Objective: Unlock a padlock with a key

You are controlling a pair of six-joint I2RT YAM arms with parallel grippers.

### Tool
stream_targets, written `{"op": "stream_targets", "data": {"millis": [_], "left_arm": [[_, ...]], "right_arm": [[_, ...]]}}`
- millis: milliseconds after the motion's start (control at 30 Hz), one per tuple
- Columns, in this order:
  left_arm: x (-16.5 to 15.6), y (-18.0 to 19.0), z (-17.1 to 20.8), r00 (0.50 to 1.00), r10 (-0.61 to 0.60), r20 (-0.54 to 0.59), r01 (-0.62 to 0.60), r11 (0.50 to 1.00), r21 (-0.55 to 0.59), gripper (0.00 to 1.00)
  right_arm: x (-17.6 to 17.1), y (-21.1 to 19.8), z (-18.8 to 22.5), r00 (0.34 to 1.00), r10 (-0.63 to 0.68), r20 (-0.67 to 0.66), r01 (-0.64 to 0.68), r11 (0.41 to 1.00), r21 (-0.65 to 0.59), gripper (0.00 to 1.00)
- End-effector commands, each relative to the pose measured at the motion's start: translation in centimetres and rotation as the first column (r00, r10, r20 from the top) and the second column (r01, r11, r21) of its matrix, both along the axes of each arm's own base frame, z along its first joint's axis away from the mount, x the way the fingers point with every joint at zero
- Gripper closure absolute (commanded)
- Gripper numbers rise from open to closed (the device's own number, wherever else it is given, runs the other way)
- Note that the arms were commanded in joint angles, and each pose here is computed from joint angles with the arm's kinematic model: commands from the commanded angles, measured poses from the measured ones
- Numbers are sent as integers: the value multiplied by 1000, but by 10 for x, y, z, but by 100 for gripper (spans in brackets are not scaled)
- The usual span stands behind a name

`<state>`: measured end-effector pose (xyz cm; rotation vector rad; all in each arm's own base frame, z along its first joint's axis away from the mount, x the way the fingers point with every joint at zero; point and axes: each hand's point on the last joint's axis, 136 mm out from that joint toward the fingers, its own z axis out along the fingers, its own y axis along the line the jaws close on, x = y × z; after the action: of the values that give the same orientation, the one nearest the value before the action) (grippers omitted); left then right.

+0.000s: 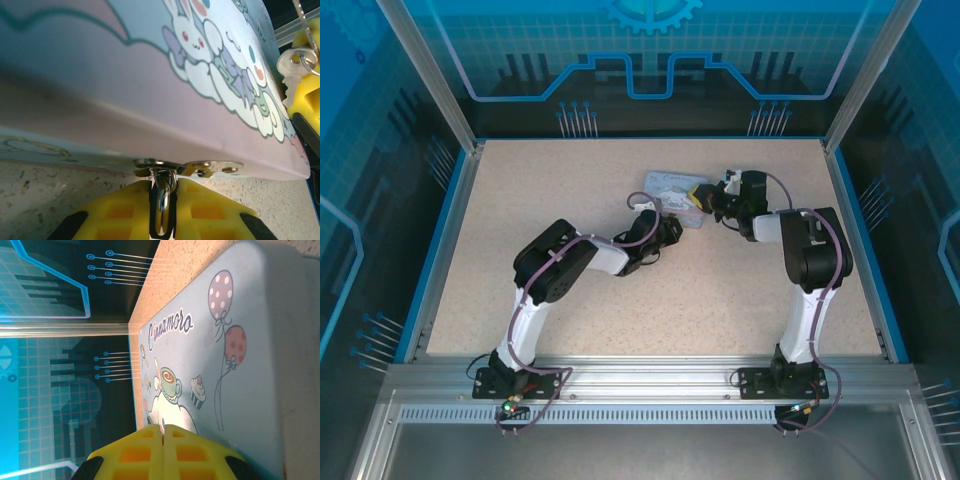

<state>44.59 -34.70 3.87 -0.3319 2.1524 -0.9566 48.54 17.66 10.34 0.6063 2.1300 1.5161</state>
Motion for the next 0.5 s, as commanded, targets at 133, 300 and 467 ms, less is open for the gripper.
{"op": "stream_targets", "data": {"millis": [133, 300, 467], "left_arm": [[-31, 16, -10, 974, -50, -220, 42, 998, -39, 100], [-42, 29, 1, 962, -28, -270, 1, 995, -98, 100], [-53, 44, 16, 962, -14, -274, -15, 995, -101, 100]], "right_arm": [[3, 12, 39, 996, 45, 73, -46, 999, 15, 100], [-8, 26, 97, 985, 89, 146, -88, 996, -8, 100], [-39, 33, 123, 981, 99, 168, -98, 995, -17, 100]]}}
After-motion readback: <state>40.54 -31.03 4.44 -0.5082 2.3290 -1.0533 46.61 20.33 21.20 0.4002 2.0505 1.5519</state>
